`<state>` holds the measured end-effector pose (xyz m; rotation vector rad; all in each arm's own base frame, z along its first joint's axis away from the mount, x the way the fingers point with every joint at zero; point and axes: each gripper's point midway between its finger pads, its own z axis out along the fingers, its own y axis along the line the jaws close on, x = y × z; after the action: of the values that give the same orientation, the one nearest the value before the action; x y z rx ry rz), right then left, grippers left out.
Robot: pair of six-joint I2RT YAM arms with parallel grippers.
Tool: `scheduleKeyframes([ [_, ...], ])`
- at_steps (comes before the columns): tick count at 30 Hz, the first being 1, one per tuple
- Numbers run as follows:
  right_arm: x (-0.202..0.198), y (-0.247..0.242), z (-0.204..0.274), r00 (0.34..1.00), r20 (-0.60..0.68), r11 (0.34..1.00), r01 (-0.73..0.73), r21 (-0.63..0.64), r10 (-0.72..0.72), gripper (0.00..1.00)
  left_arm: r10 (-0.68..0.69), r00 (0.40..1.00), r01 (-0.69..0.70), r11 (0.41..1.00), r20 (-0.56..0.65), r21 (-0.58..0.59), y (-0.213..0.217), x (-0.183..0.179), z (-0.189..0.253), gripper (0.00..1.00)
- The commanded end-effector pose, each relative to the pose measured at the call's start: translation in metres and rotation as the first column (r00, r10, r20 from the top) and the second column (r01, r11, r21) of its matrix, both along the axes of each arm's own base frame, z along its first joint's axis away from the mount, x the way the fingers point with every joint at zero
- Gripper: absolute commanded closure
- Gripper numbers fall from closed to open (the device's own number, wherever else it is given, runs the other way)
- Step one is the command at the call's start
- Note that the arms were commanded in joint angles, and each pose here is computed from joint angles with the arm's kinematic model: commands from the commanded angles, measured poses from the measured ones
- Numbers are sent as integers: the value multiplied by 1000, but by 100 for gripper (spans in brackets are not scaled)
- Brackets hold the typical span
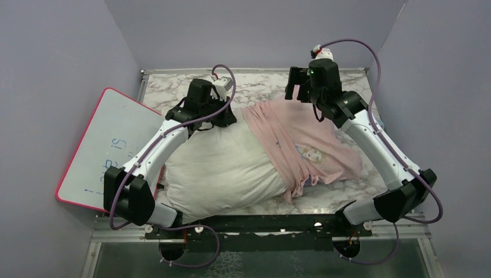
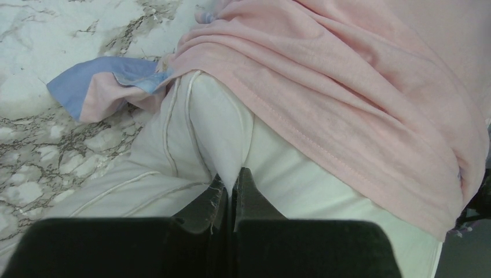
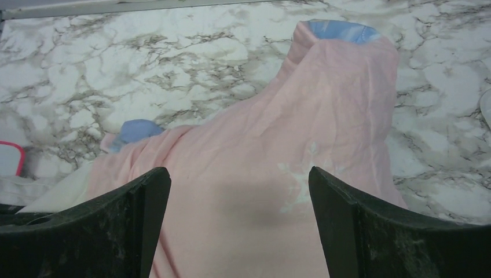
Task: Remove the pillowcase from the pillow
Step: Remove the pillow from the pillowcase.
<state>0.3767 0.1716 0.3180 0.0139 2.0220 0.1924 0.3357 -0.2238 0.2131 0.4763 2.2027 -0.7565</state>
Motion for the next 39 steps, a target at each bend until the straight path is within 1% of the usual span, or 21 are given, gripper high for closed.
scheduleKeyframes([
  [1,7,23,-9,986,-72,988,-153,2,153,6,-18,1000,17,1000,-8,-12,2,-19,9,100],
  [3,14,31,-18,976,-104,981,-192,-17,189,6,-27,1000,27,999,-8,-20,1,-20,11,100],
  [6,28,36,-23,976,-122,981,-188,-45,181,5,-35,999,35,999,-1,-31,-1,-22,16,100],
  [9,42,43,-38,965,-152,969,-228,-96,212,4,-40,999,40,998,11,-42,-1,-25,22,100],
  [13,56,50,-71,937,-262,947,-278,-158,231,4,-47,999,48,997,25,-54,0,-29,28,100],
  [14,56,51,-80,927,-297,943,-287,-169,229,8,-48,998,50,997,29,-55,0,-30,29,100],
  [16,55,50,-97,911,-353,939,-291,-182,214,24,-45,998,48,997,40,-57,1,-32,33,100],
  [18,56,41,-102,921,-355,946,-246,-210,161,45,-39,998,42,997,53,-57,2,-32,36,100],
  [22,63,13,-82,973,-228,958,-101,-269,38,77,-13,997,16,999,70,-50,7,-31,40,100],
  [23,65,5,-74,981,-194,960,-65,-273,11,81,-6,997,10,999,73,-47,8,-30,40,100],
  [27,73,-37,-55,986,-125,959,73,-273,-110,88,15,997,-12,999,75,-41,11,-29,40,100],
  [30,77,-78,-54,968,-129,948,176,-267,-216,93,26,997,-23,999,74,-39,13,-29,39,100],
  [33,78,-108,-55,951,-149,945,232,-230,-270,94,30,997,-27,999,75,-40,14,-30,39,100],
  [36,75,-111,-49,957,-152,960,221,-173,-247,95,31,997,-28,999,72,-42,14,-31,39,100],
  [38,73,-94,-38,979,-140,985,136,-106,-150,94,29,997,-25,999,72,-47,13,-31,40,100],
  [39,71,-82,-33,987,-133,995,79,-64,-87,91,27,997,-23,998,75,-51,12,-31,42,100],
])
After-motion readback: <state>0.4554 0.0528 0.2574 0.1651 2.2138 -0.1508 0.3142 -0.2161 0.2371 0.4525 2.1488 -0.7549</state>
